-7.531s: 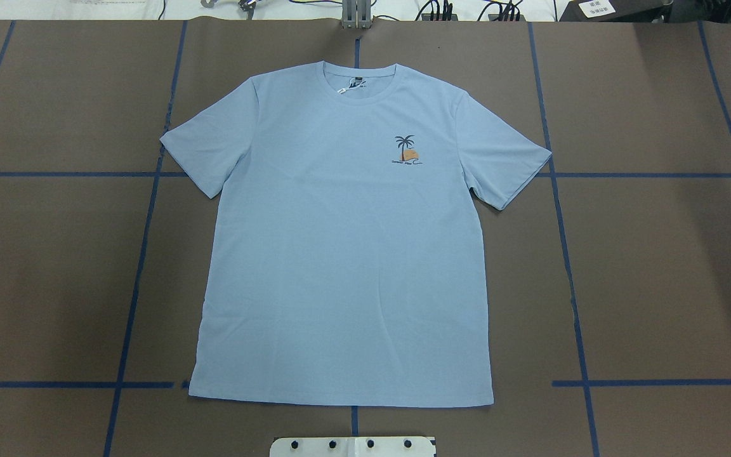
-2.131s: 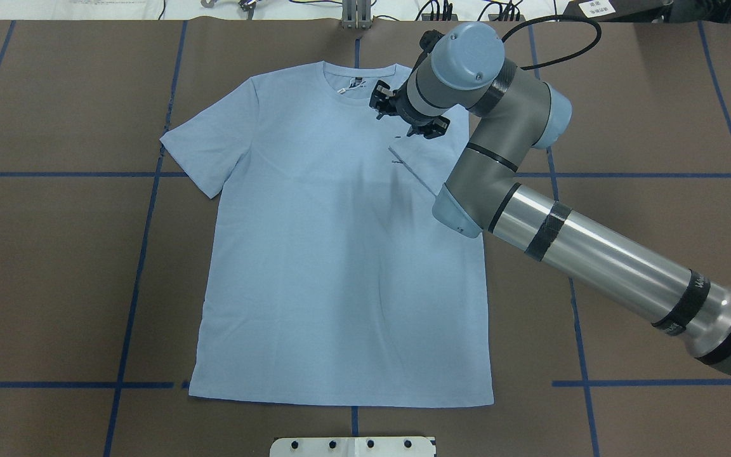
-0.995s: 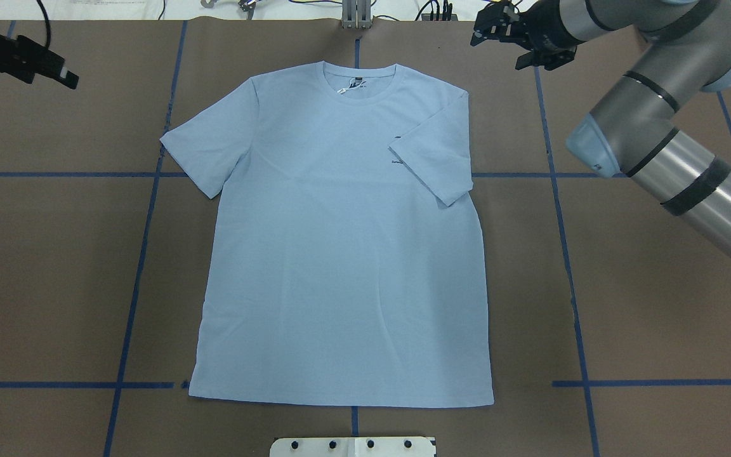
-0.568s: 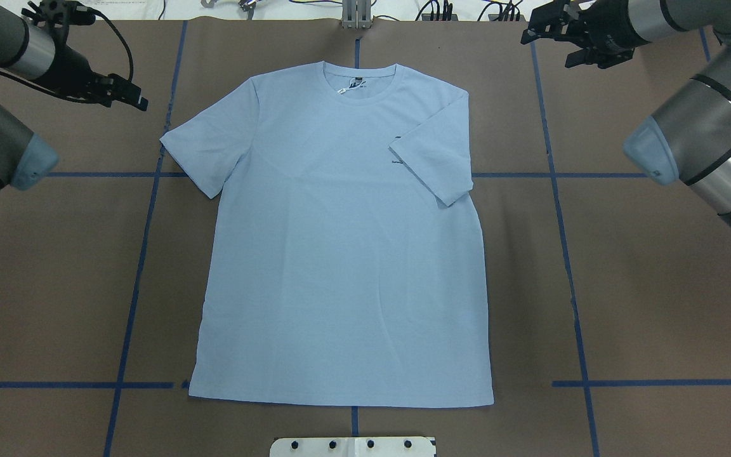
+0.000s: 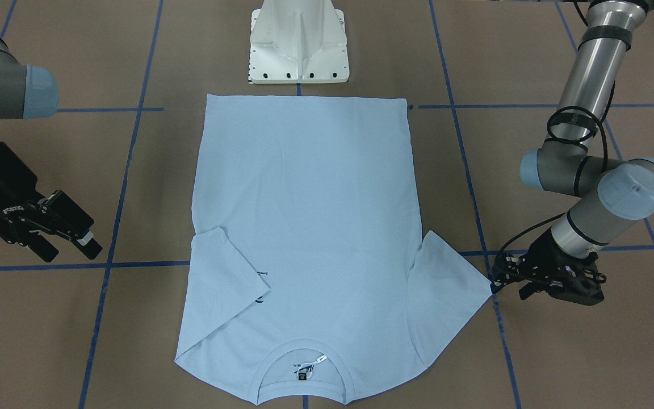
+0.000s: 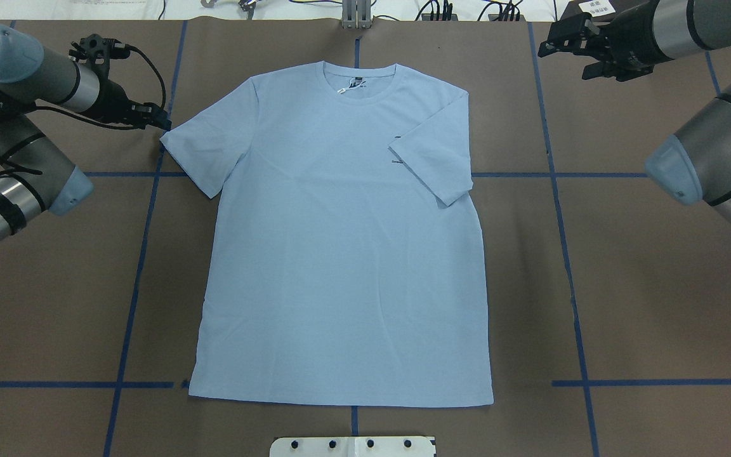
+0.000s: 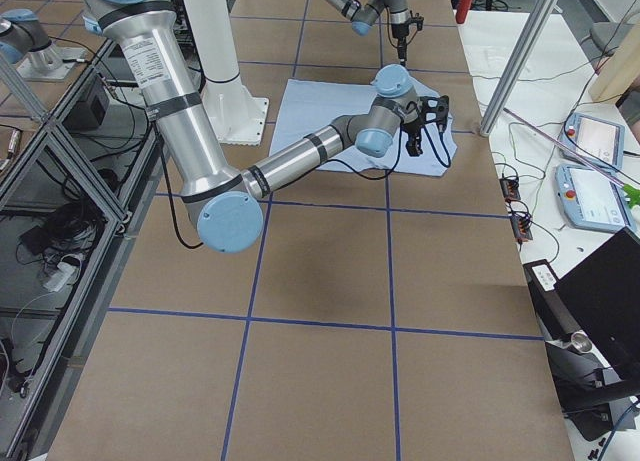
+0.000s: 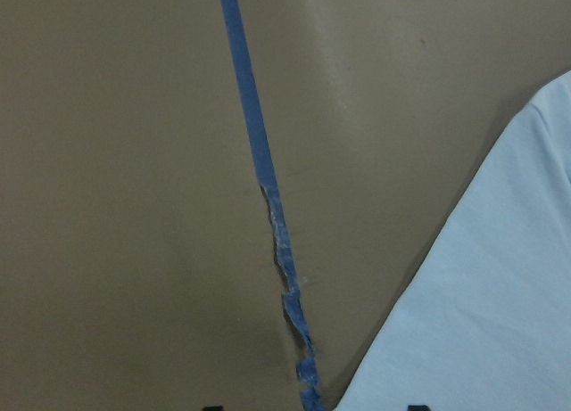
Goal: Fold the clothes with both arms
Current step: 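Release the sleeve and lift the right gripper away while the left arm approaches, then lower the left gripper onto the sleeve nearest it and grasp it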
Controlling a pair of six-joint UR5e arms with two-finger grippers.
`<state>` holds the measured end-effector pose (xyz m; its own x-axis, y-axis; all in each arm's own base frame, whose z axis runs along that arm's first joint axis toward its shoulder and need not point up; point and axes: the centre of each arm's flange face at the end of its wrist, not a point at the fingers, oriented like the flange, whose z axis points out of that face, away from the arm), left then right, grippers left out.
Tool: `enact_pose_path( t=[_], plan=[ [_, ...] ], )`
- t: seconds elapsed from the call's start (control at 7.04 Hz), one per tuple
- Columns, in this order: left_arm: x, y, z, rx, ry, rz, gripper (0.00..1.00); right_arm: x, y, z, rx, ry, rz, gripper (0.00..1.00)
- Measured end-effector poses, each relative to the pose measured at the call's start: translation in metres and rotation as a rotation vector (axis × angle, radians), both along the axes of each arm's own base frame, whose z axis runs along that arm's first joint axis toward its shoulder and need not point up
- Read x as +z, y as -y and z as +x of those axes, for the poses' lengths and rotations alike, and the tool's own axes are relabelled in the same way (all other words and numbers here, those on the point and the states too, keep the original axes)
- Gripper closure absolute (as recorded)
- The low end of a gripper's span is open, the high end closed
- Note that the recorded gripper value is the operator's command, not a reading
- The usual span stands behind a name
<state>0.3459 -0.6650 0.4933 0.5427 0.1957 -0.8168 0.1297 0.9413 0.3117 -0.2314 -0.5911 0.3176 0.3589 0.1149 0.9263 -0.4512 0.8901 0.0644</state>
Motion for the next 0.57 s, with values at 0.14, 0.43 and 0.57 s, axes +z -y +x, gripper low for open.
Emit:
enact_pose_path(
  t=[0.14,0.43,0.57],
  plan=[
    [-0.0013,0.001,0.003,0.002,0.0,0.0,0.41,0.0003,-0.0002,-0.0014,-0.002,-0.001,0.0,0.0],
    [-0.0071,0.002,0.0077,0.006,-0.004,0.005,0.45,-0.0018,-0.0013,-0.0029,-0.005,0.003,0.001,0.0],
    [-0.0082,0.0015,0.0092,0.008,-0.006,0.006,0.45,-0.0026,-0.002,-0.0032,-0.006,0.005,0.001,0.0]
  ],
)
